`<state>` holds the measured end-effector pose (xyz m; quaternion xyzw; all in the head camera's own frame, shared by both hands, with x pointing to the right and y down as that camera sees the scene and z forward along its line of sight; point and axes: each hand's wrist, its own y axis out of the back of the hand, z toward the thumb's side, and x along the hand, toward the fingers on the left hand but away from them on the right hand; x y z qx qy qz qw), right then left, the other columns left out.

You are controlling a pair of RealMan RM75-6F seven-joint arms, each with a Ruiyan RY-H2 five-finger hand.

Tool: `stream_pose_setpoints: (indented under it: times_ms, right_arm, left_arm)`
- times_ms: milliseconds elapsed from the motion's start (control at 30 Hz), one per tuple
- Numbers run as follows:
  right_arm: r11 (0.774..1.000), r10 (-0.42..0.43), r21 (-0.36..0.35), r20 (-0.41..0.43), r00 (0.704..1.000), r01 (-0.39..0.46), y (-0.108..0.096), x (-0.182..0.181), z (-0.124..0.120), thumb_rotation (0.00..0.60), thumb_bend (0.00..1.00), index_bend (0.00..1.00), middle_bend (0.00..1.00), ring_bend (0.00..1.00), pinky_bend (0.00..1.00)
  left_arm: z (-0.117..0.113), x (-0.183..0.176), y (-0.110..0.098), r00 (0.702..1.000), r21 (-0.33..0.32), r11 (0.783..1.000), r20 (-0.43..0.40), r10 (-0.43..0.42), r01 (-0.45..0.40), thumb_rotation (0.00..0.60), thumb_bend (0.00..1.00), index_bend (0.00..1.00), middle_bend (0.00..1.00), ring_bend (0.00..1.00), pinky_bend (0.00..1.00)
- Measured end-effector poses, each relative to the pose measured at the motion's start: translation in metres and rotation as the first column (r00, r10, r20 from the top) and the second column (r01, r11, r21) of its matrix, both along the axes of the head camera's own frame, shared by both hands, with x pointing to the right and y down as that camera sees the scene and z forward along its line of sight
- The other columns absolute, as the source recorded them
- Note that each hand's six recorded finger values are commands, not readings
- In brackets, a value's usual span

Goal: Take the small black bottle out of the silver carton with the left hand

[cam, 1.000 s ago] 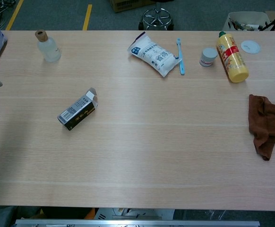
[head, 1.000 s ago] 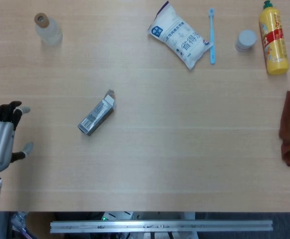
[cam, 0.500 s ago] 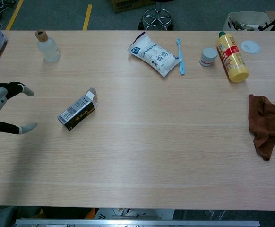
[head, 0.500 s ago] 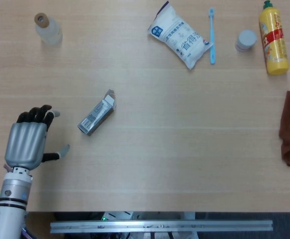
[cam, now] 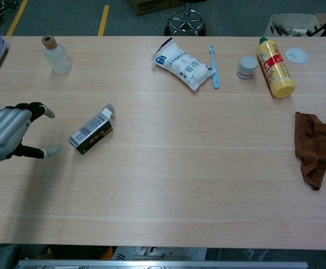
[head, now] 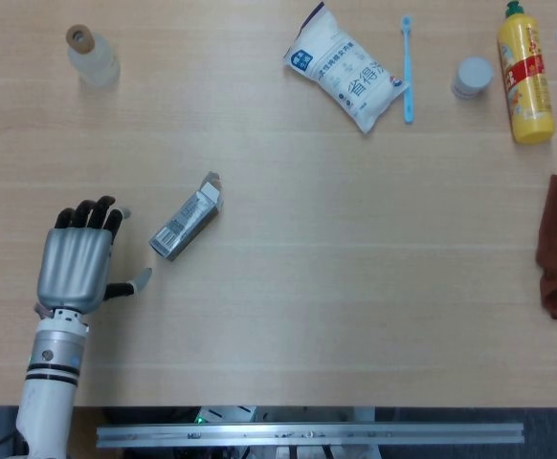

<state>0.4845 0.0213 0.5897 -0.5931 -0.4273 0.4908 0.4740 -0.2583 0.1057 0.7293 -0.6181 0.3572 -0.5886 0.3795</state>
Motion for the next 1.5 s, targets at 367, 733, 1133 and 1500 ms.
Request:
stream_pose_setpoints:
  times_ms: [367, 733, 1133, 1500]
  right_arm:
    - [1.0, 0.008, -0.003, 0.005, 1.0, -0.008, 0.002, 0.002, 0.001, 0.6, 0.23, 0.33, 0.23, 0.17, 0.24]
    - [1.0, 0.024, -0.011, 0.008, 1.0, -0.024, 0.005, 0.008, 0.003, 0.6, 0.23, 0.33, 0.23, 0.17, 0.24]
    - [0.999, 0.031, -0.018, 0.009, 0.999, -0.031, 0.007, 0.011, 0.005, 0.6, 0.23, 0.33, 0.23, 0.17, 0.24]
    - [0.999, 0.04, -0.018, 0.009, 0.999, -0.04, 0.009, 0.014, 0.005, 0.6, 0.23, 0.33, 0.23, 0.17, 0.24]
  left_arm:
    - [0.013, 0.027, -0.005, 0.999, -0.014, 0.999, -0.025, 0.048, -0.048, 0.361, 0.17, 0.24, 0.18, 0.18, 0.24]
    - [0.03, 0.034, -0.011, 0.998, -0.025, 0.998, -0.02, 0.057, -0.058, 0.388, 0.17, 0.24, 0.18, 0.19, 0.25]
    - [0.04, 0.042, -0.019, 0.997, -0.018, 0.998, -0.041, 0.058, -0.059, 0.408, 0.17, 0.24, 0.18, 0.19, 0.25]
    - [0.048, 0.04, -0.023, 0.998, -0.022, 0.998, -0.034, 0.052, -0.052, 0.493, 0.17, 0.24, 0.18, 0.19, 0.26]
